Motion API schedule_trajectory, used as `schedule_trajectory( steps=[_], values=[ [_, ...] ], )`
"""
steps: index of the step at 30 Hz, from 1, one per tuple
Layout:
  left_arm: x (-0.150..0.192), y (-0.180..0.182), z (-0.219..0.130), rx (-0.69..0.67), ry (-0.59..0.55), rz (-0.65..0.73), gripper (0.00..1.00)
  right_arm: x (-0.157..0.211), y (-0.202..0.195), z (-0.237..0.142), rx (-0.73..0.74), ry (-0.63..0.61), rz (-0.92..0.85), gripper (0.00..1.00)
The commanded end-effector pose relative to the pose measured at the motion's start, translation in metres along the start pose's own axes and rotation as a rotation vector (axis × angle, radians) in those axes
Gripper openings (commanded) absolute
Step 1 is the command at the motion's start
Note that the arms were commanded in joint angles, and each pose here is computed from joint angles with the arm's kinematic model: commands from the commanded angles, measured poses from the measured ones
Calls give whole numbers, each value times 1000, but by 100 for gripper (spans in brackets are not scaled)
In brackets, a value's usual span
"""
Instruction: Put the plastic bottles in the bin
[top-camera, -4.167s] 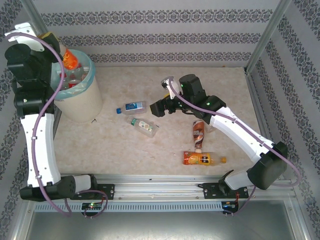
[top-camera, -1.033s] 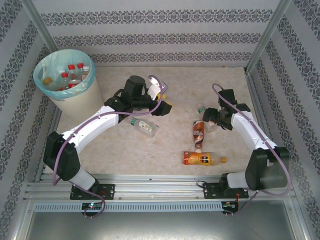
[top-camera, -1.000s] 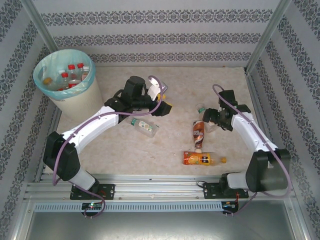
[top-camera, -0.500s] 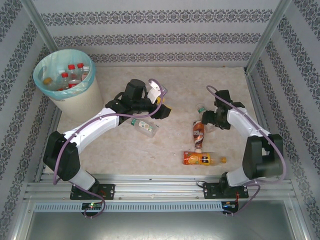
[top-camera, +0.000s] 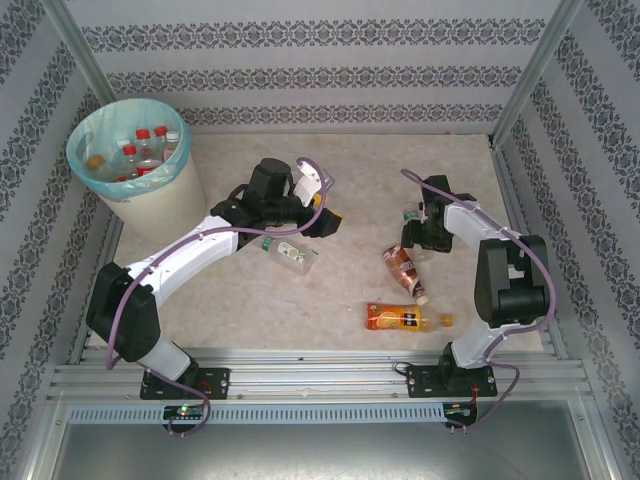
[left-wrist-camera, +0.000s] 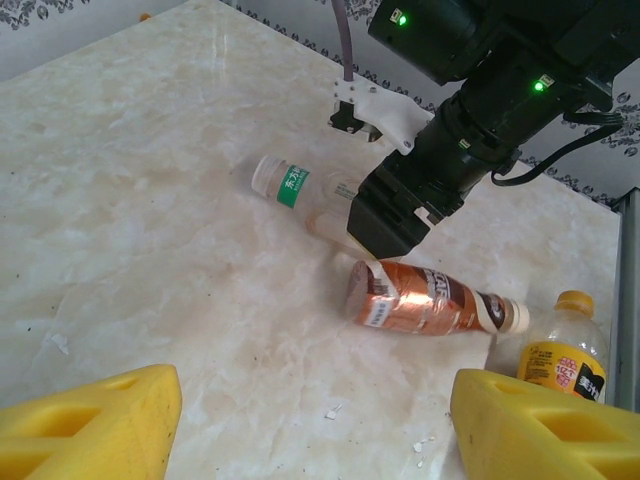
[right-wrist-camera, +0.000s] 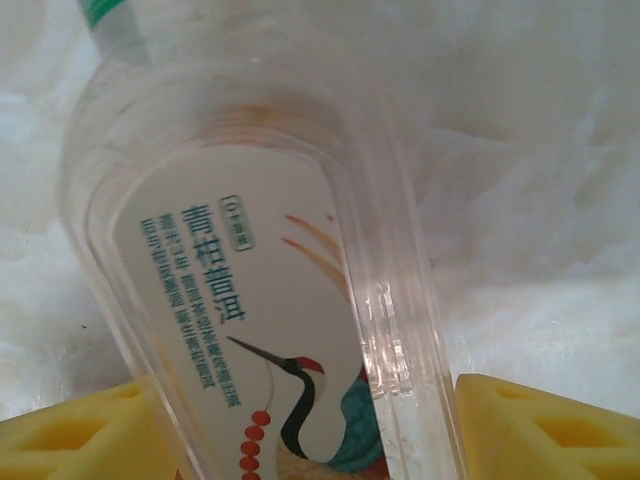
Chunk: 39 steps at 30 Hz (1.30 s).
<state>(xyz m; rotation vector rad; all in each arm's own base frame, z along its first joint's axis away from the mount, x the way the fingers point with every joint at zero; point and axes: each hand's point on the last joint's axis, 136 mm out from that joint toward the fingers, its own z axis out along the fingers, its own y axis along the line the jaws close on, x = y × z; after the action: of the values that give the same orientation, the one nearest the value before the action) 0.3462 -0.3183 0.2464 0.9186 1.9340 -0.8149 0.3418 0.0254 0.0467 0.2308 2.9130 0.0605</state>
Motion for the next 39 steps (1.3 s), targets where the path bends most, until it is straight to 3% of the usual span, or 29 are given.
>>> schedule_trajectory(
  steps=[1,5,12,17,30,39],
  values=[
    [-19,-7,-8,-9,-45,27,72,-7,6,-9,-12,-20,-38,62],
    [-25,-5,-9,-24,-65,29,73,-9,9,-20,-33,-49,-58,54],
    [-33,-2,-13,-44,-87,8,74,-9,11,-39,-54,-82,-64,48],
    [-53,8,-25,-100,-126,-57,73,-14,21,-72,-102,-177,-60,48],
    [-120,28,-65,-175,-288,-253,73,-25,121,-204,-373,-603,-247,46],
    [-136,42,-59,18,-379,-468,70,-8,187,-253,-643,-703,-311,46]
  ],
)
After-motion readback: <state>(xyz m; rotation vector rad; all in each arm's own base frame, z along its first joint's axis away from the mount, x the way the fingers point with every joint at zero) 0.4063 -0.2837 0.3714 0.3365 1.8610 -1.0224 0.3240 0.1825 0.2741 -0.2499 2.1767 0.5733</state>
